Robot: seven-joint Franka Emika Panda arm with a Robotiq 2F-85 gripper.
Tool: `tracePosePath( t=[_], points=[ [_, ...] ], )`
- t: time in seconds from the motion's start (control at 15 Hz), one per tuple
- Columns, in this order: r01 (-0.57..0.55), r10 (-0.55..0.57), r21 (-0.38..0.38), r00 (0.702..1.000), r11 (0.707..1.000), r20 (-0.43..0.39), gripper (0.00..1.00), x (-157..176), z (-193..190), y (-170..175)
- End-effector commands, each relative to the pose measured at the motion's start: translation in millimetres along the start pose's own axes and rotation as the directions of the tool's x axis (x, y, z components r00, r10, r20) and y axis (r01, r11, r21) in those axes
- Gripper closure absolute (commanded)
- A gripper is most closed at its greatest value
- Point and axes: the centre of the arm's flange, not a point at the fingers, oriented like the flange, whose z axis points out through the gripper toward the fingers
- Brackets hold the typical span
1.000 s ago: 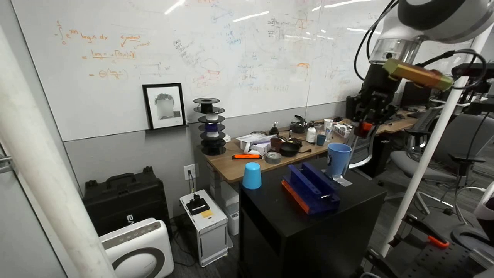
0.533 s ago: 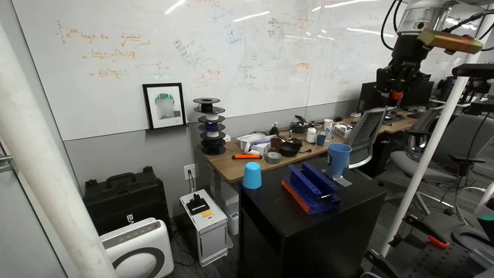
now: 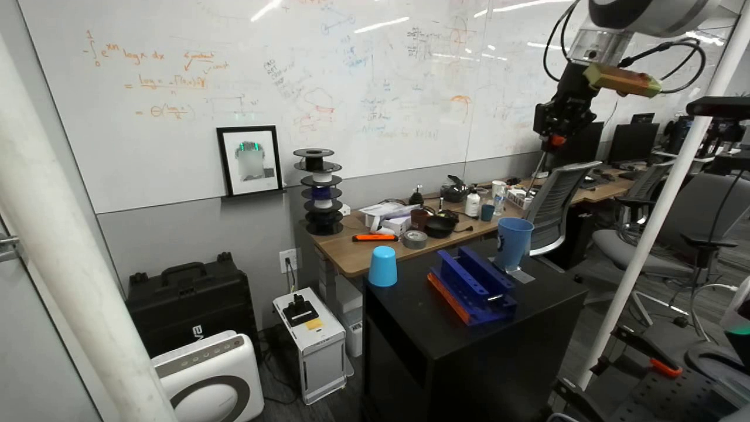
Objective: Pick up the orange object tool and put it in the cup
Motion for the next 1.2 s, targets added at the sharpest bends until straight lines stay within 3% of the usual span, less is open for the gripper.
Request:
tracePosePath(
  t=[0.0, 0.6, 0.67, 0.73, 0.87, 1.13],
  points=[
    [0.010, -0.011, 0.030, 0.999, 0.999, 0.034, 0.96, 48.7, 41.7, -6.5],
    [-0.097, 0.097, -0.012, 0.970, 0.995, 0.221, 0.96, 67.1, 145.4, 38.6],
    [-0.112, 0.110, -0.006, 0.967, 0.994, 0.231, 0.57, 67.4, 145.6, 41.7],
    [-0.116, 0.112, 0.005, 0.966, 0.993, 0.234, 0.57, 66.4, 138.1, 41.5],
    [-0.090, 0.075, 0.052, 0.966, 0.995, 0.249, 0.43, 59.8, 112.2, 33.3],
    [0.080, -0.129, 0.179, 0.951, 0.981, 0.280, 0.12, 18.7, 40.9, -5.0]
  ],
)
